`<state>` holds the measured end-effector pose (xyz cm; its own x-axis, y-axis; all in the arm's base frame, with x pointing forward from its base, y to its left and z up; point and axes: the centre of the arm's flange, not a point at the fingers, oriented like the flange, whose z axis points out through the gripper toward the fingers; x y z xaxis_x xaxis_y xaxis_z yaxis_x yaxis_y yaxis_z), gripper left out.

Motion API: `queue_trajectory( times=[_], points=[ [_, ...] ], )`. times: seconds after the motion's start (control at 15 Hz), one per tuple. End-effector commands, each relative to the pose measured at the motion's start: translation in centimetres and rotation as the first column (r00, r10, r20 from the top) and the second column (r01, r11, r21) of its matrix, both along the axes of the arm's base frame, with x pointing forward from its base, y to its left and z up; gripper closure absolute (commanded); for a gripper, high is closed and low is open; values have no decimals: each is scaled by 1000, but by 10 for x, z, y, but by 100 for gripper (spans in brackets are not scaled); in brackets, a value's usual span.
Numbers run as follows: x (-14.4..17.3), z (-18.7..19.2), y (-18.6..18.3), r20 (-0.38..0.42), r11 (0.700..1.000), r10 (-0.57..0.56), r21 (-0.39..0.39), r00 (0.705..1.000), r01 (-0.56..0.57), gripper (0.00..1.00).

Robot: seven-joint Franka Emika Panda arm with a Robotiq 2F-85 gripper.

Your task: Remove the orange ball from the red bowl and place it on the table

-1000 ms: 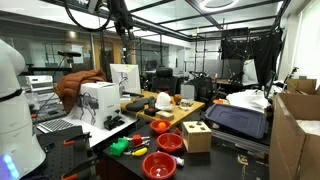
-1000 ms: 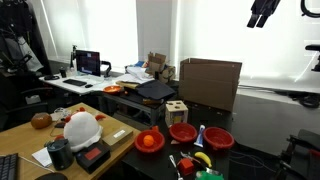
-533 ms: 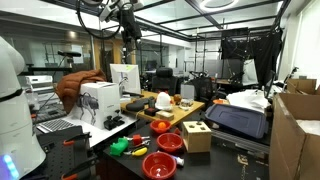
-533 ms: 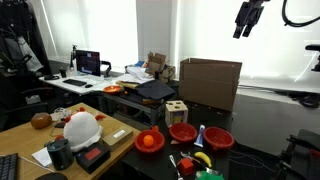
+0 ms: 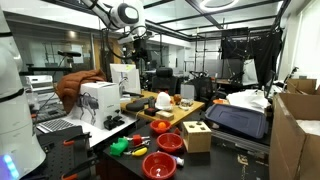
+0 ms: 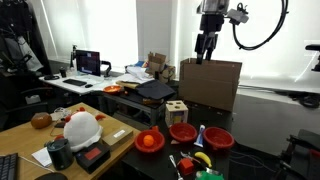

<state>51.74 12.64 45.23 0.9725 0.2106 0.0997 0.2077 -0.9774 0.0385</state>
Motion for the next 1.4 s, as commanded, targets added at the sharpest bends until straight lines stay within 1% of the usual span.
queue_trajectory(
  times=[0.0, 0.33, 0.6, 0.8, 0.93, 1.13, 1.33],
  points=[
    [44, -31, 40, -31, 999, 34, 6, 999, -34, 0],
    [78, -98, 71, -75, 993, 101, -54, 992, -105, 0],
    [103, -145, 76, -119, 984, 146, -82, 982, -156, 0],
    [122, -175, 71, -151, 980, 184, -54, 971, -194, 0],
    [136, -187, 64, -147, 965, 240, -76, 960, -253, 0],
    [162, -198, 44, -161, 946, 307, -59, 938, -320, 0],
    [185, -207, 28, -139, 924, 368, -59, 919, -379, 0]
  ],
)
